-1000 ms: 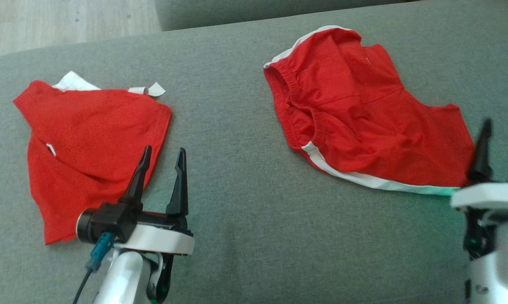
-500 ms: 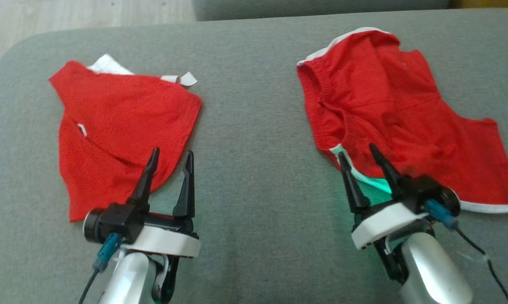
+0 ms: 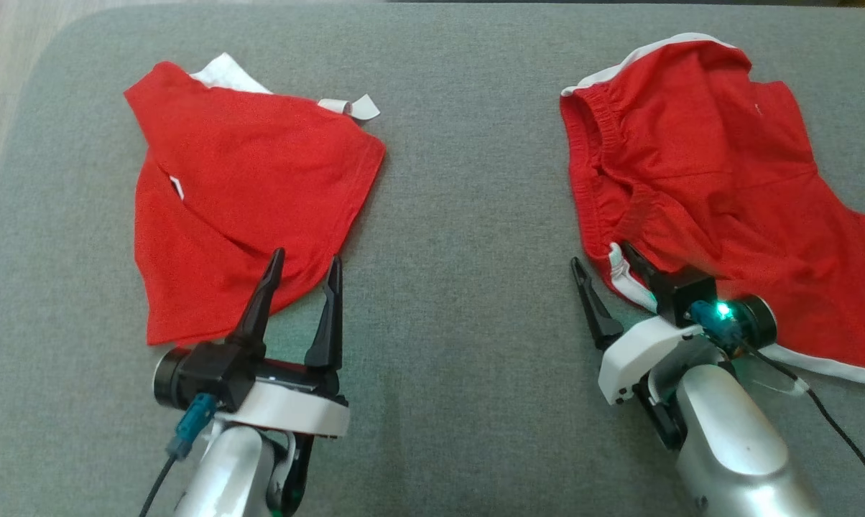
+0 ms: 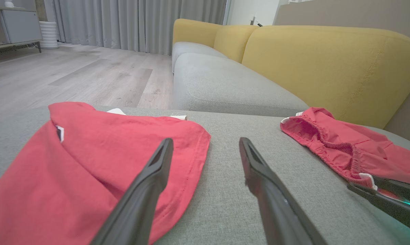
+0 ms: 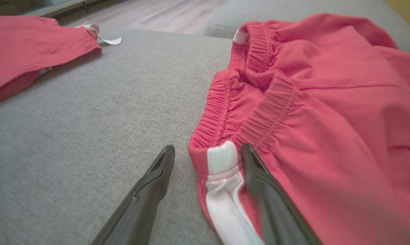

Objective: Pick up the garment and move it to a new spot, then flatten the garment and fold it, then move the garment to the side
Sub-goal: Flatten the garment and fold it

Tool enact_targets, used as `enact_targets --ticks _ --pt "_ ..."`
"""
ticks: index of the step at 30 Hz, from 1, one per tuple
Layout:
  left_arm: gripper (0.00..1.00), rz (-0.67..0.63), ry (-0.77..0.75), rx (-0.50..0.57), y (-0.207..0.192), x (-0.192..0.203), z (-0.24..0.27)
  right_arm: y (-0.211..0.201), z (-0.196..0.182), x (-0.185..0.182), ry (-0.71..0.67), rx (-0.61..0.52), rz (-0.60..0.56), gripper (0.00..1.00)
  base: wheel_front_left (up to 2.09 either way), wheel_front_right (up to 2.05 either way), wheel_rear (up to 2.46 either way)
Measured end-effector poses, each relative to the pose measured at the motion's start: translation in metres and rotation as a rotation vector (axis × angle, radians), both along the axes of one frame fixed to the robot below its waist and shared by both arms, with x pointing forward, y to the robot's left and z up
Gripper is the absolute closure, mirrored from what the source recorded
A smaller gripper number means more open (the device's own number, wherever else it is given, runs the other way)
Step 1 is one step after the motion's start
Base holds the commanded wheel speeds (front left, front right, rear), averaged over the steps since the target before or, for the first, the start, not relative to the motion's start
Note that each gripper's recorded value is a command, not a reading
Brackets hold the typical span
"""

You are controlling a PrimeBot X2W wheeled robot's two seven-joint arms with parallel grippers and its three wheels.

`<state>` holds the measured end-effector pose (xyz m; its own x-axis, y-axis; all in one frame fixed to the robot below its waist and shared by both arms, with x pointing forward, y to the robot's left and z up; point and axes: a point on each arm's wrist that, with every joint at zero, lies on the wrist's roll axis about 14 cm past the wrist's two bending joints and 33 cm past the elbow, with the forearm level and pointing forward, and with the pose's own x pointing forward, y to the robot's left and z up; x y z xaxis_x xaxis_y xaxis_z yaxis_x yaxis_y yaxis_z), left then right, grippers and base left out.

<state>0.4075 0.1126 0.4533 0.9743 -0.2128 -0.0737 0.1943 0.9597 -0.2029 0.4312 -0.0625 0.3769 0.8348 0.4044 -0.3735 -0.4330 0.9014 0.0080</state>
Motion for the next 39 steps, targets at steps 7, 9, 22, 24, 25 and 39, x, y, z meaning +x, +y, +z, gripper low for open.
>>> enact_targets --ticks 7,9,22,24,25,39 --pt "0.00 0.004 -0.001 0.002 0.001 0.001 0.000 0.013 -0.004 -0.001 0.014 0.009 0.050 1.00 0.00 0.00 0.00" --pt "0.00 0.002 0.000 0.002 0.001 0.001 0.000 0.020 -0.001 -0.004 0.004 0.029 0.070 1.00 0.00 0.00 0.00" --pt "0.00 -0.022 -0.026 -0.002 -0.008 0.002 0.009 0.067 0.014 -0.035 -0.025 0.070 0.246 0.63 0.00 0.00 0.00" --pt "0.00 -0.025 -0.034 -0.003 -0.009 0.001 0.012 0.067 0.017 -0.036 -0.033 0.070 0.245 0.00 0.00 0.00 0.00" --pt "0.00 -0.026 -0.038 -0.003 -0.009 0.001 0.014 0.067 0.020 -0.035 -0.042 0.081 0.239 0.00 0.00 0.00 0.00" --pt "0.00 -0.108 -0.085 -0.010 -0.036 0.003 0.029 -0.091 0.086 -0.007 -0.295 0.118 -0.301 0.00 0.00 0.00 0.00"
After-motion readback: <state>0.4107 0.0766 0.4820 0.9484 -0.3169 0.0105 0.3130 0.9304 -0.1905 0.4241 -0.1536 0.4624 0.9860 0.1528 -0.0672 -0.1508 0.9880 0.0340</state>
